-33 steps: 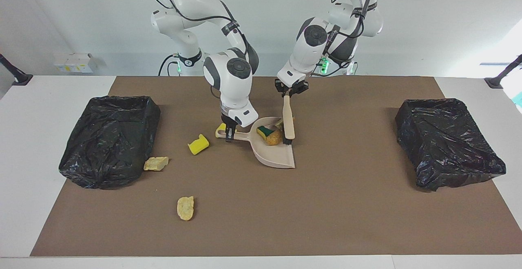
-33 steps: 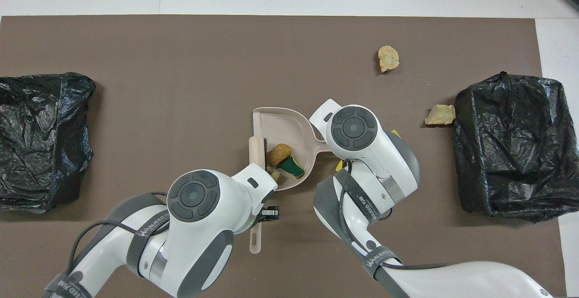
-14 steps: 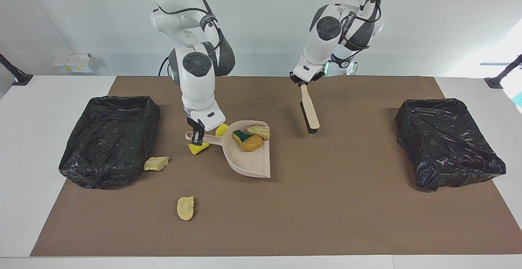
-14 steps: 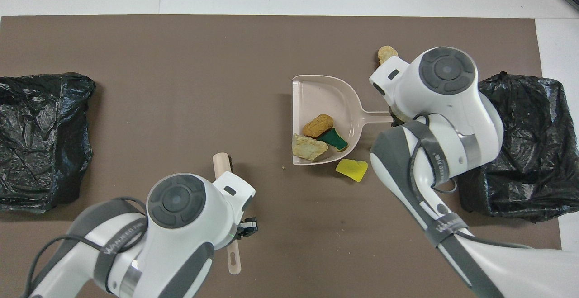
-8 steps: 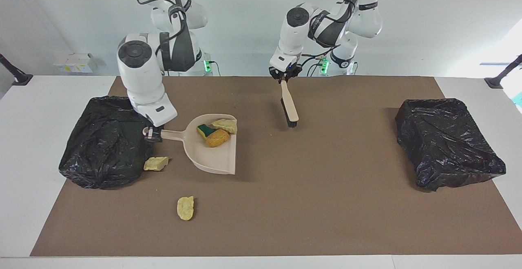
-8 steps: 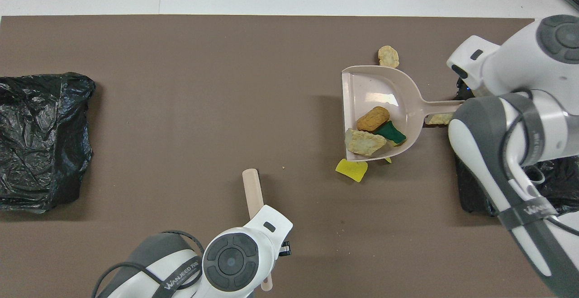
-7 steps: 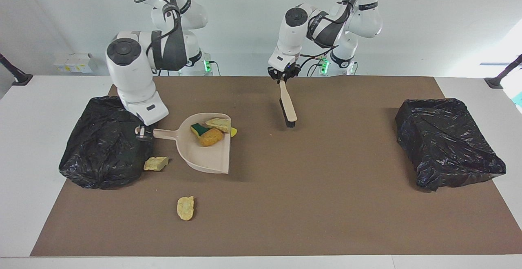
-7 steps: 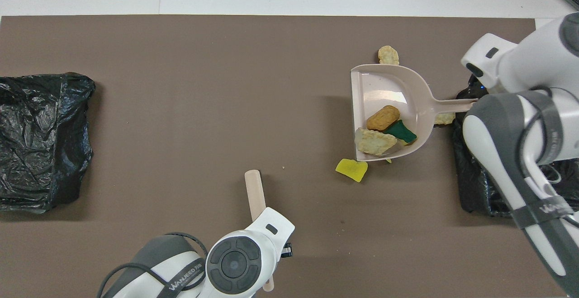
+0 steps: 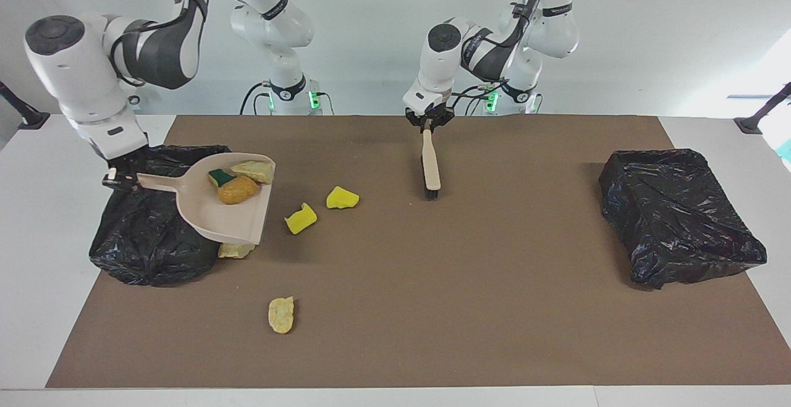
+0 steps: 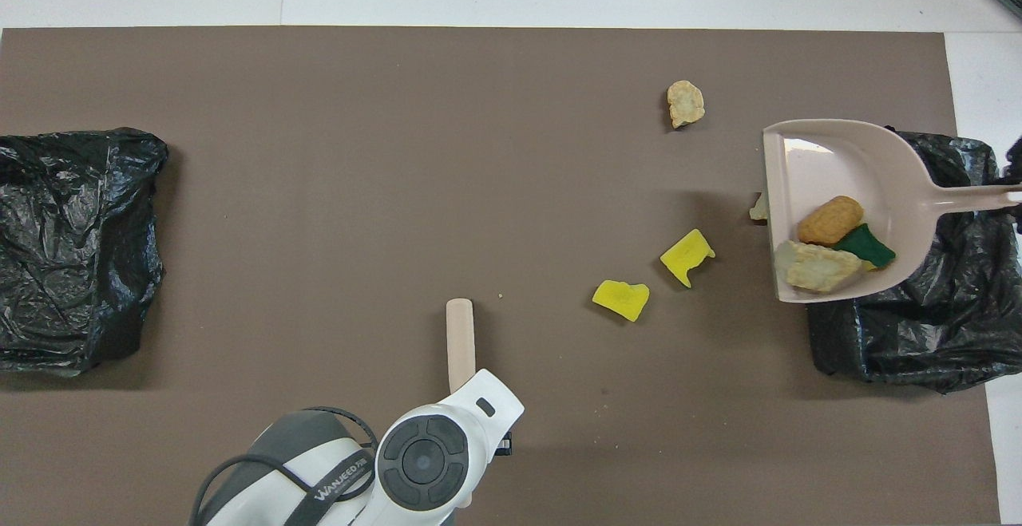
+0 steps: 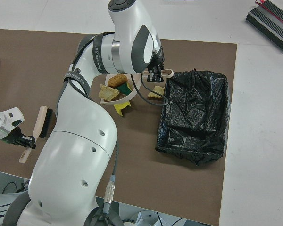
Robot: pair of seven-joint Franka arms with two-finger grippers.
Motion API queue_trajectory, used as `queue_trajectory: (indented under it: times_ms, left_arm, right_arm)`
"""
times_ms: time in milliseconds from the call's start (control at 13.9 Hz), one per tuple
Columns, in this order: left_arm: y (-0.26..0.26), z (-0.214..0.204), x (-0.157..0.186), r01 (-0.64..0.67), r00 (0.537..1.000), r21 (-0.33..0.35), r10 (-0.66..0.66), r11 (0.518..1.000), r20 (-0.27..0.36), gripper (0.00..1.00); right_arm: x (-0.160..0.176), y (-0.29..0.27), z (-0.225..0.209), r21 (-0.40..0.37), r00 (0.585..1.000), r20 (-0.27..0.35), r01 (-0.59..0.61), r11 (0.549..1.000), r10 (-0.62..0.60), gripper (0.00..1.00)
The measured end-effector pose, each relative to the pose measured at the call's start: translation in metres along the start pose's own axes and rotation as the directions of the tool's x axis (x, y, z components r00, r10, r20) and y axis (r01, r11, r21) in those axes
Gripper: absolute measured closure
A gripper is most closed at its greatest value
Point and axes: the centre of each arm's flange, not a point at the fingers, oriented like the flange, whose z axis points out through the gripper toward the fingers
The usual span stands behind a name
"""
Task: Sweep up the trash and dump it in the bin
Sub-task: 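Carry the loaded dustpan with the right gripper over the black bag, then tip the dustpan with the right gripper while the left gripper releases the brush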
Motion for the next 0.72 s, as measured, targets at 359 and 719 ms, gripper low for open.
queue_trajectory:
  times_ms: [359, 719]
  left_arm:
    - [-0.002, 0.012, 0.003, -0.01, 1.0, 0.003, 0.01, 1.0, -0.008, 0.74]
    - [-0.005, 0.016, 0.004, 0.006, 1.0, -0.001, -0.006, 1.0, -0.015, 0.74]
  right_arm:
    - [-0.078, -0.028, 0.003, 0.068, 0.971, 0.241, -0.011, 0.998, -0.005, 0.68]
    - [-0.025, -0.04, 0.005, 0.026, 0.81, 0.584, -0.077, 0.997, 0.047, 0.68]
